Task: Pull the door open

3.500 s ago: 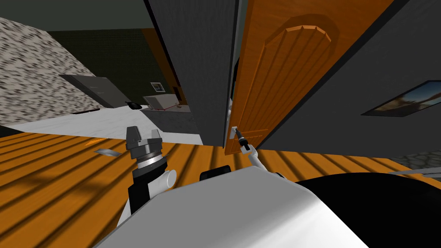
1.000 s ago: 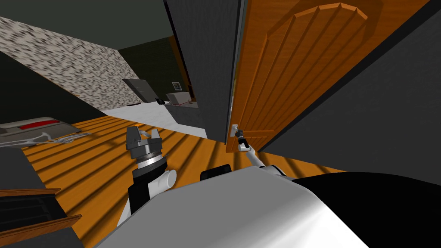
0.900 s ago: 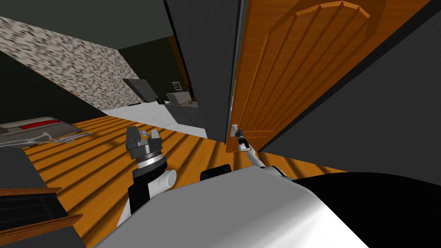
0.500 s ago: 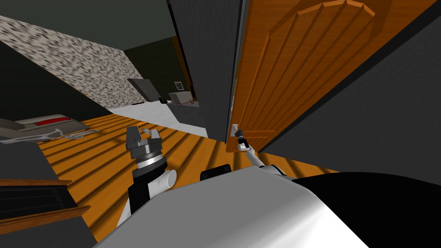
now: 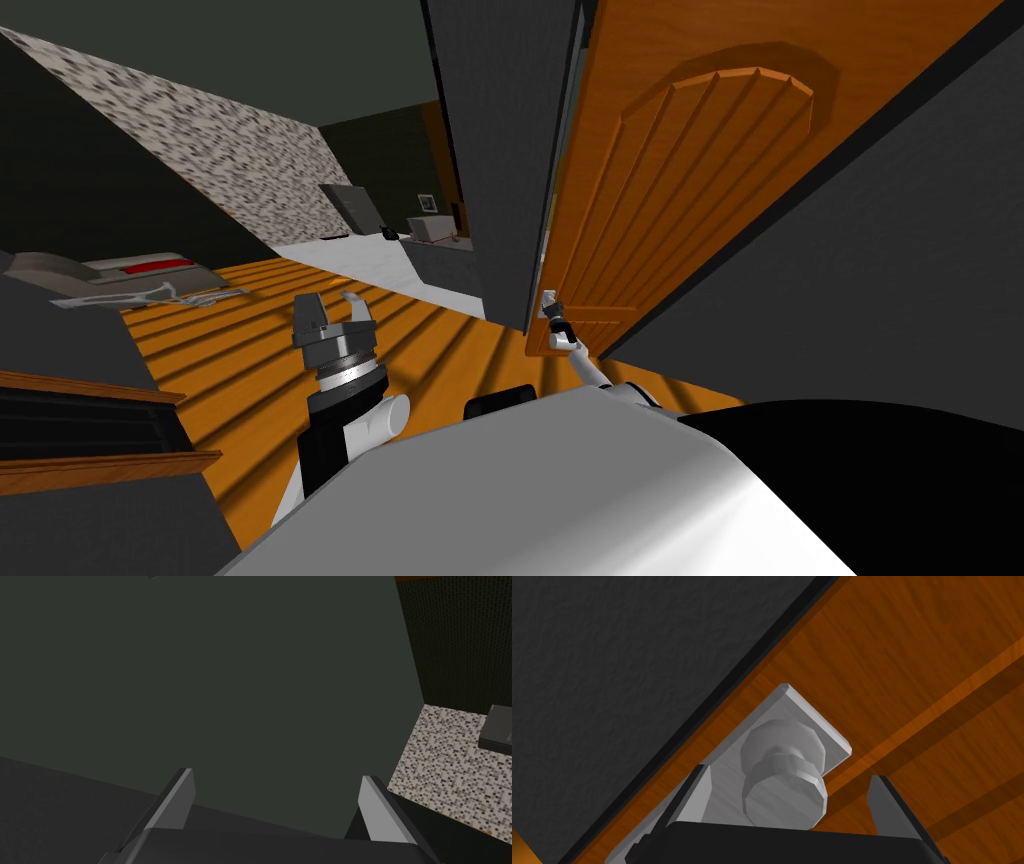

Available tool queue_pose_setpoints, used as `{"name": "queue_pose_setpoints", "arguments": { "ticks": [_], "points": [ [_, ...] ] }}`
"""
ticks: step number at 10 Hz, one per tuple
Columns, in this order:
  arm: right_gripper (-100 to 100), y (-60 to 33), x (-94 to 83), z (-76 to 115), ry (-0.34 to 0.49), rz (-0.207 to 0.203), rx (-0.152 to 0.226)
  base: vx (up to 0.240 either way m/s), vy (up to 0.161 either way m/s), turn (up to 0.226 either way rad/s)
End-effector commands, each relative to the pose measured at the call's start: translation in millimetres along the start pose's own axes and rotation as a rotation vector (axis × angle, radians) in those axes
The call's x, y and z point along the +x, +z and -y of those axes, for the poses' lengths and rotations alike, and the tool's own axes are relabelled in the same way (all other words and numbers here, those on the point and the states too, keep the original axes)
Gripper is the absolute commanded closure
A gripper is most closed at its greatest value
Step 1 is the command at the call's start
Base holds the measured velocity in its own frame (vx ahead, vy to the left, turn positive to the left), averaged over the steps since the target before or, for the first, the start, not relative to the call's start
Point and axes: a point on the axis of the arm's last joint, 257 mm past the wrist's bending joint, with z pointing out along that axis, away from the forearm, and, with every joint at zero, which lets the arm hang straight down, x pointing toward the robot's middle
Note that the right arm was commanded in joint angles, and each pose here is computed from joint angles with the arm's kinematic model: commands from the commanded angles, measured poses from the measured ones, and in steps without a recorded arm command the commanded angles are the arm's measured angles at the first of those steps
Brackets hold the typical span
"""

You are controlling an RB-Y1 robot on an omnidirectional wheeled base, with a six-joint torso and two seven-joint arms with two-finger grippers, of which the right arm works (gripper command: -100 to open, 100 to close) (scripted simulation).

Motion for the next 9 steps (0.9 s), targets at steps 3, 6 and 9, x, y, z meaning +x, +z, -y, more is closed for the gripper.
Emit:
{"name": "queue_pose_setpoints", "arguments": {
  "ticks": [3,6,9],
  "points": [
    [-100,-4.1,7.7,11.0,0.202,0.017,-0.007,-0.104,0.003,0.024],
    [-100,-6.4,13.8,19.7,0.381,0.034,-0.015,-0.099,-0.041,0.030],
    [-100,-8.5,19.7,28.0,0.547,0.048,-0.022,-0.098,-0.038,0.026]
  ]
}}
